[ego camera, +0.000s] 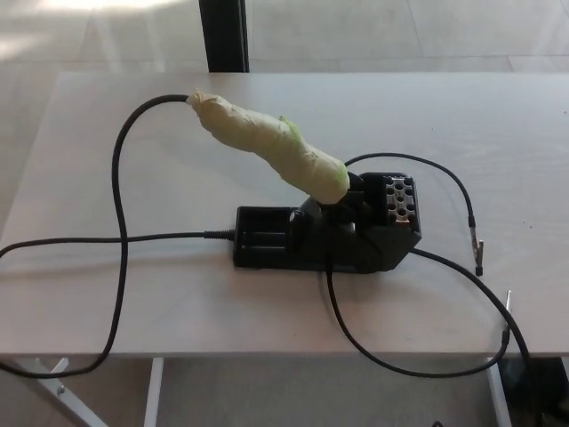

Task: Use the left hand of the robot to grab the soldering gun kept on the middle of the table and pull it out of its base and keep it on the left side of the base

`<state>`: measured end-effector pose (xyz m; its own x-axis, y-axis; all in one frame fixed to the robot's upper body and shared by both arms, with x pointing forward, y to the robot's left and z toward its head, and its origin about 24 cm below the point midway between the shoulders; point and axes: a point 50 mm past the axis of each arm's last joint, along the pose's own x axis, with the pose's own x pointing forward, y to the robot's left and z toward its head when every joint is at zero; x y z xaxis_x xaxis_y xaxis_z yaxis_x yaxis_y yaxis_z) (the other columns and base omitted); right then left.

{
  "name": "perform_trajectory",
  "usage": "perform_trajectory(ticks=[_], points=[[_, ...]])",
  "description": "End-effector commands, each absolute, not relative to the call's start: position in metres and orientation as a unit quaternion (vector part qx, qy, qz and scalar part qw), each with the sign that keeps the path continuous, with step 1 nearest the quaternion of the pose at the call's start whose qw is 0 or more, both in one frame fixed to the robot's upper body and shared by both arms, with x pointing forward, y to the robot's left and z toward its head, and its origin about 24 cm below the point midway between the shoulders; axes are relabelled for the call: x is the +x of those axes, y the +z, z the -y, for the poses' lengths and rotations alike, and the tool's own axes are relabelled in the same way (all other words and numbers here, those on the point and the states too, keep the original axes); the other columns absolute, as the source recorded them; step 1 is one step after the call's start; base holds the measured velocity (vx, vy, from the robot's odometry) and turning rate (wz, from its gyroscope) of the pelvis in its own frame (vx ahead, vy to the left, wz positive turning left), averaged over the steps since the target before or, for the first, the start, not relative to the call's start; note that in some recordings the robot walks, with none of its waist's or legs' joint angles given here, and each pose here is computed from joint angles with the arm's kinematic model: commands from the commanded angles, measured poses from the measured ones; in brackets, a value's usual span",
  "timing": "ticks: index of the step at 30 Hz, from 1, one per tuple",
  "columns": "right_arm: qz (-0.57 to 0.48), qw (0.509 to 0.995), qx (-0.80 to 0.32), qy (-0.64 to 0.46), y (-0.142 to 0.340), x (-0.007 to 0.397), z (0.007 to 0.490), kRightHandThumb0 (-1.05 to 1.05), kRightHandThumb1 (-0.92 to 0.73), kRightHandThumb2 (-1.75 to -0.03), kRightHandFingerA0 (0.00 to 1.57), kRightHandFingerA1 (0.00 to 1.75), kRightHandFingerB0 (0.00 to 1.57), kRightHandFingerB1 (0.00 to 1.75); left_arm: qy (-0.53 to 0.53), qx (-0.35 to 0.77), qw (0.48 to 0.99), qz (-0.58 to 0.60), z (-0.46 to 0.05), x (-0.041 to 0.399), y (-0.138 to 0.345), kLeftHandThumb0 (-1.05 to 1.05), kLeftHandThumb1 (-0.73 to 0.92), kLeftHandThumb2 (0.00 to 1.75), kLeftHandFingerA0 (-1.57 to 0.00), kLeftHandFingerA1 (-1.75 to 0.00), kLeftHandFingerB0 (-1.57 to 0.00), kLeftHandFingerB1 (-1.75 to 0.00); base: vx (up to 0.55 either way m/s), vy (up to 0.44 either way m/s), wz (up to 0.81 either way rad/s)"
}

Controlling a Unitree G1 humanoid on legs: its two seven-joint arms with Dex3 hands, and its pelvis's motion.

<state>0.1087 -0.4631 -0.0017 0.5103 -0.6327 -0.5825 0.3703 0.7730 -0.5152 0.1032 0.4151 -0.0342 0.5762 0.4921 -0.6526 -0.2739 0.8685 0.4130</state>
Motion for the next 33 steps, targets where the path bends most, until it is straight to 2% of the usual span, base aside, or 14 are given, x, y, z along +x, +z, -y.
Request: perform_trajectory(ticks=[1,2,3,11,14,18,20,21,25,27,28,29,31,33], points=[[-0.399,0.858,-0.15,-0.286,0.001,0.101,0.467,-0.65,-0.48,-0.82,0.14,0.56,0.05,0.43,0.294,0.072,0.875,-0.378,-0.424,0.104,-0.031,-0.5,0.7,0.61,-0.62,-0.69,-0.46,-0.48,0.0,0.0,0.0],[-0.399,0.859,-0.149,-0.285,0.001,0.102,0.467,-0.65,-0.48,-0.82,0.12,0.55,0.05,0.43,0.323,0.06,0.876,-0.353,-0.423,0.109,-0.027,-0.5,0.55,0.88,-0.62,-0.76,-0.44,-0.6,0.0,0.0,0.0],[-0.4,0.858,-0.15,-0.286,0.001,0.102,0.467,-0.64,-0.49,-0.81,0.11,0.54,0.08,0.43,0.336,0.053,0.879,-0.333,-0.424,0.115,-0.023,-0.47,0.72,0.61,-0.65,-0.78,-0.53,-0.51,0.0,0.0,0.0],[-0.409,0.853,-0.151,-0.285,-0.002,0.099,0.466,-0.66,-0.48,-0.84,0.21,0.58,0.11,0.44,0.347,0.058,0.924,-0.15,-0.416,0.194,0.042,-0.49,0.68,0.6,-0.56,-0.85,-0.58,-0.53,0.0,0.0,0.0],[-0.412,0.852,-0.164,-0.278,0.0,0.101,0.467,-0.68,-0.48,-0.85,0.2,0.56,0.1,0.42,0.282,0.102,0.952,-0.054,-0.39,0.249,0.116,-0.47,0.64,0.59,-0.52,-0.53,-0.48,-0.44,0.0,0.0,0.0],[-0.407,0.855,-0.157,-0.279,0.001,0.103,0.467,-0.67,-0.48,-0.83,0.17,0.56,0.13,0.44,0.238,0.147,0.958,0.056,-0.36,0.293,0.184,-0.4,0.69,0.6,-0.42,-0.6,-0.36,-0.44,0.0,0.0,0.0],[-0.405,0.857,-0.156,-0.277,0.002,0.105,0.467,-0.66,-0.47,-0.83,0.19,0.57,0.15,0.45,0.225,0.17,0.957,0.073,-0.352,0.299,0.201,-0.72,0.49,0.87,-0.56,-0.59,-0.48,-0.51,0.0,0.0,0.0],[-0.404,0.858,-0.159,-0.273,0.003,0.106,0.467,-0.66,-0.48,-0.84,0.18,0.57,0.13,0.45,0.198,0.2,0.954,0.104,-0.33,0.312,0.232,-0.52,0.67,0.59,-0.37,-0.57,-0.39,-0.42,0.0,0.0,0.0],[-0.405,0.859,-0.163,-0.268,0.004,0.109,0.467,-0.67,-0.48,-0.85,0.24,0.58,0.14,0.44,0.134,0.29,0.934,0.159,-0.286,0.332,0.267,-0.47,0.67,0.58,-0.49,-0.58,-0.42,-0.44,0.0,0.0,0.0],[-0.406,0.858,-0.165,-0.266,0.005,0.11,0.467,-0.61,-0.63,-0.6,0.23,0.51,0.23,0.31,0.122,0.335,0.917,0.178,-0.271,0.339,0.272,-0.53,0.68,0.6,-0.53,-0.55,-0.43,-0.44,0.0,0.0,0.0],[-0.406,0.859,-0.167,-0.262,0.006,0.111,0.468,-0.61,-0.64,-0.59,0.25,0.51,0.24,0.31,0.111,0.368,0.903,0.192,-0.261,0.344,0.274,-0.59,0.54,0.92,-0.49,-0.64,-0.38,-0.56,0.0,0.0,0.0],[-0.406,0.86,-0.172,-0.257,0.007,0.112,0.467,-0.67,-0.49,-0.86,0.22,0.58,0.15,0.44,0.107,0.396,0.892,0.192,-0.251,0.347,0.277,-0.61,0.7,0.61,-0.56,-0.53,-0.45,-0.41,0.0,0.0,0.0],[-0.407,0.86,-0.178,-0.251,0.009,0.112,0.469,-0.69,-0.49,-0.87,0.24,0.58,0.13,0.44,0.079,0.457,0.863,0.201,-0.226,0.346,0.282,-0.66,0.6,0.98,-0.5,-0.65,-0.38,-0.54,0.0,0.0,0.0],[-0.409,0.859,-0.179,-0.252,0.009,0.114,0.469,-0.67,-0.49,-0.86,0.27,0.58,0.16,0.44,0.046,0.508,0.829,0.227,-0.204,0.346,0.282,-0.64,0.78,0.64,-0.56,-0.57,-0.45,-0.44,0.0,0.0,0.0]])
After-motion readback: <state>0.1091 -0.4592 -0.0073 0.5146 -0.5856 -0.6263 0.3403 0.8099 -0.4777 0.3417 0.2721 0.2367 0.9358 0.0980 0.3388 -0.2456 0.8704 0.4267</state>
